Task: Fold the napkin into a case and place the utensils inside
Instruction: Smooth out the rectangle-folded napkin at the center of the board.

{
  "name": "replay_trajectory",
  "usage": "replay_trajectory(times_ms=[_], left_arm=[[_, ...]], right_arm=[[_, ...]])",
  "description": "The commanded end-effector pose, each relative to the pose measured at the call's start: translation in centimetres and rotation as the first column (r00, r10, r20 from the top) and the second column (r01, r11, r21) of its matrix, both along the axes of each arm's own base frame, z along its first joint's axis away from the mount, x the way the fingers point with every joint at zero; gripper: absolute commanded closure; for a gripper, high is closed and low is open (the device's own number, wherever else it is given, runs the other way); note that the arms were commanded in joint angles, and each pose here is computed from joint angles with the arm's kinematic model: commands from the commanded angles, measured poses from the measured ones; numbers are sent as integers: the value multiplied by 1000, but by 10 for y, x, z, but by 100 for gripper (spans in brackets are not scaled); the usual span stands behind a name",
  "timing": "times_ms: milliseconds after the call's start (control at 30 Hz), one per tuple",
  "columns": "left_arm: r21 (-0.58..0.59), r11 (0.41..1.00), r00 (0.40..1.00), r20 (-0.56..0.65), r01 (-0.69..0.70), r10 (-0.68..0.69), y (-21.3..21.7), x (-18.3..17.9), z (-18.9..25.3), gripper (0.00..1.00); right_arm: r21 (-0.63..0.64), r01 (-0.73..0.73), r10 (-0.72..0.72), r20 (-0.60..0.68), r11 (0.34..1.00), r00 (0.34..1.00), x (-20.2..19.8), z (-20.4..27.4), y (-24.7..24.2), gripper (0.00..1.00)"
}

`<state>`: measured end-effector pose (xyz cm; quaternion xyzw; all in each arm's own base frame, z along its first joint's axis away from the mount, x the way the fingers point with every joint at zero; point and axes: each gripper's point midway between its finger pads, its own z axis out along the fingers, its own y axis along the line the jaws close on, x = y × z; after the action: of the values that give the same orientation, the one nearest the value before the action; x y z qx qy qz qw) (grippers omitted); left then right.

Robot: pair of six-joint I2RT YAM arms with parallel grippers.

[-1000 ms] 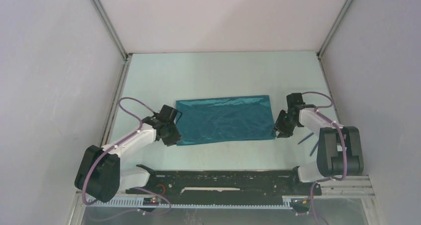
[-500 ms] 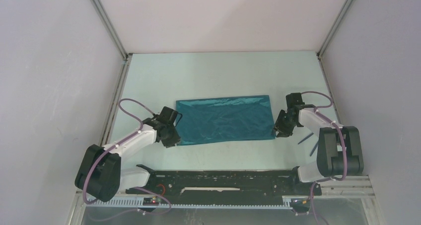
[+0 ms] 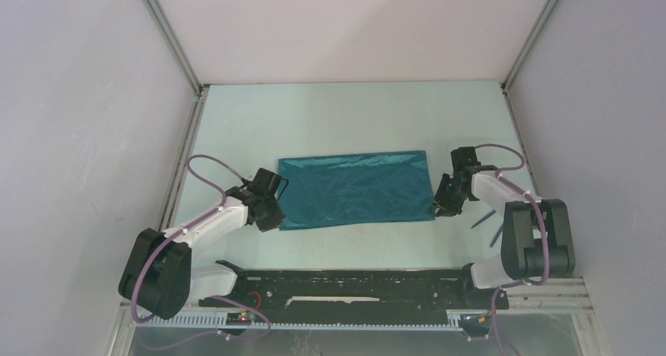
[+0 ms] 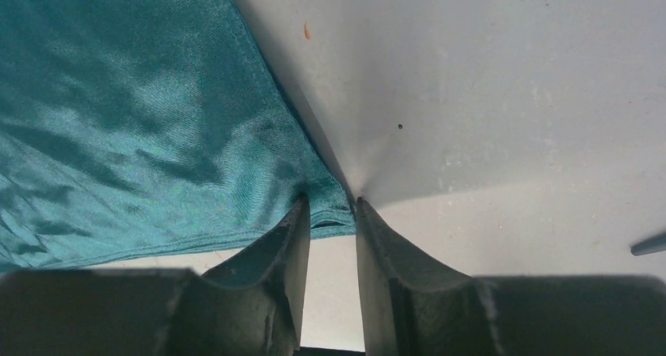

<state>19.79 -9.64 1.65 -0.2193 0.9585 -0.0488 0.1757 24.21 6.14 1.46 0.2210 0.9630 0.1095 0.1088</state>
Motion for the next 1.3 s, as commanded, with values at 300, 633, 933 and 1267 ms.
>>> replay_trajectory(times_ms=[300, 633, 933, 1267], left_arm=[[-31, 1000, 997, 76, 2, 0, -2, 3, 20, 100], [-42, 999, 998, 70, 4, -2, -2, -4, 22, 100], [-30, 1000, 998, 61, 5, -3, -3, 2, 21, 57], [-15, 1000, 999, 48, 9, -8, -4, 7, 10, 62]], right_arm=[[-24, 3, -3, 31, 1000, 1000, -5, 13, -2, 87], [-25, 9, -9, 30, 1000, 1000, -9, 17, 0, 100], [-42, 38, -38, 4, 998, 999, -16, 14, -3, 100], [-46, 30, -31, -10, 998, 999, -15, 5, -5, 100]])
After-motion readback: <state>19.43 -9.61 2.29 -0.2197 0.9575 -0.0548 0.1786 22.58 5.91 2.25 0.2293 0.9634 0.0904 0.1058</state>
